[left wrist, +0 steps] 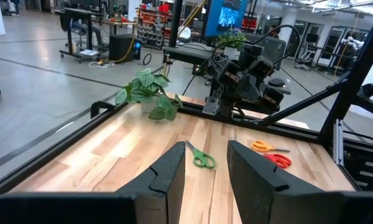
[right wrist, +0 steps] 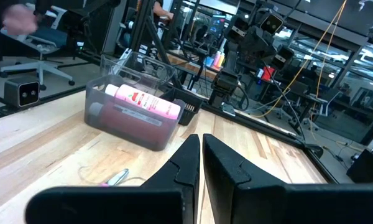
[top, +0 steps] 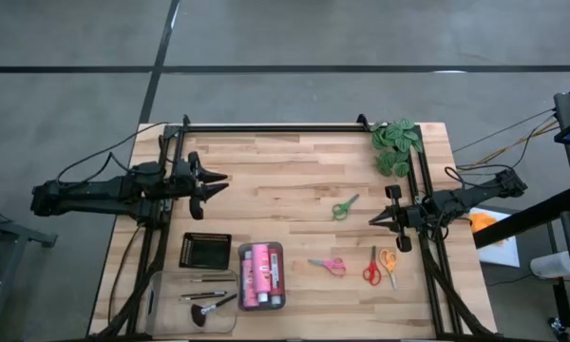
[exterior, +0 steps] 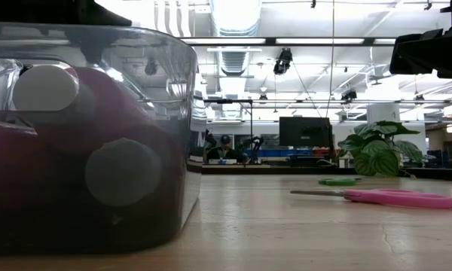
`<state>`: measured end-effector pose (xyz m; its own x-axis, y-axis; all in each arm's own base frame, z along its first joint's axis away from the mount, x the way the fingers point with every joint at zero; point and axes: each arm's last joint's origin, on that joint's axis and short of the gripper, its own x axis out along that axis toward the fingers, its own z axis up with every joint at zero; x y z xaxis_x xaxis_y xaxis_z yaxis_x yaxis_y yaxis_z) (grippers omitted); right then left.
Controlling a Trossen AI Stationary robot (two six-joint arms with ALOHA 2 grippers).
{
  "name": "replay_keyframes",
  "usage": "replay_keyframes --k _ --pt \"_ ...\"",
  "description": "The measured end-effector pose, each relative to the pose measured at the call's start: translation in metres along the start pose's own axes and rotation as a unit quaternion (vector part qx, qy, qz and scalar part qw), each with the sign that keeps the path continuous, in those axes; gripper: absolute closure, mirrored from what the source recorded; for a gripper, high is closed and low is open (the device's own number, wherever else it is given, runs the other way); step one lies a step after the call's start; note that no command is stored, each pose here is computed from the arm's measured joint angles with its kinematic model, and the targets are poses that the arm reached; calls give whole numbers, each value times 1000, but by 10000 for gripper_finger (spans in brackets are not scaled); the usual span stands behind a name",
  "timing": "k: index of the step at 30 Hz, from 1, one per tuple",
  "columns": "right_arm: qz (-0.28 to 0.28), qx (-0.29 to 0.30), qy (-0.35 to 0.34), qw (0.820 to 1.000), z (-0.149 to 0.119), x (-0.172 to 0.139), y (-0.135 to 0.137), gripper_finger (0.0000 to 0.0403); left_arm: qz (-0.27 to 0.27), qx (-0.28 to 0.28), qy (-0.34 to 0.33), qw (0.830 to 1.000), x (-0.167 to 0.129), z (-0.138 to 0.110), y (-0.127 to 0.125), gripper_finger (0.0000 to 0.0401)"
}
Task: Pick & Place Paint Supplies
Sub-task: Put the green scissors into the black bin
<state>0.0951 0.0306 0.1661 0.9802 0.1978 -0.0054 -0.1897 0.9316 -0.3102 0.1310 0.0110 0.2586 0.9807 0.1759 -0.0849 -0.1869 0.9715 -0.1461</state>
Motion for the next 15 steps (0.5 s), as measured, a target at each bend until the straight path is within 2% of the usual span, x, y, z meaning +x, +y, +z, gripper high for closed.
replay_keyframes --k 8,15 --pt "0 0 0 1000 0 0 0 388 3 2 16 1000 0 -3 1 279" --pt "0 0 0 1000 0 0 0 388 9 7 58 998 -1 -11 2 279"
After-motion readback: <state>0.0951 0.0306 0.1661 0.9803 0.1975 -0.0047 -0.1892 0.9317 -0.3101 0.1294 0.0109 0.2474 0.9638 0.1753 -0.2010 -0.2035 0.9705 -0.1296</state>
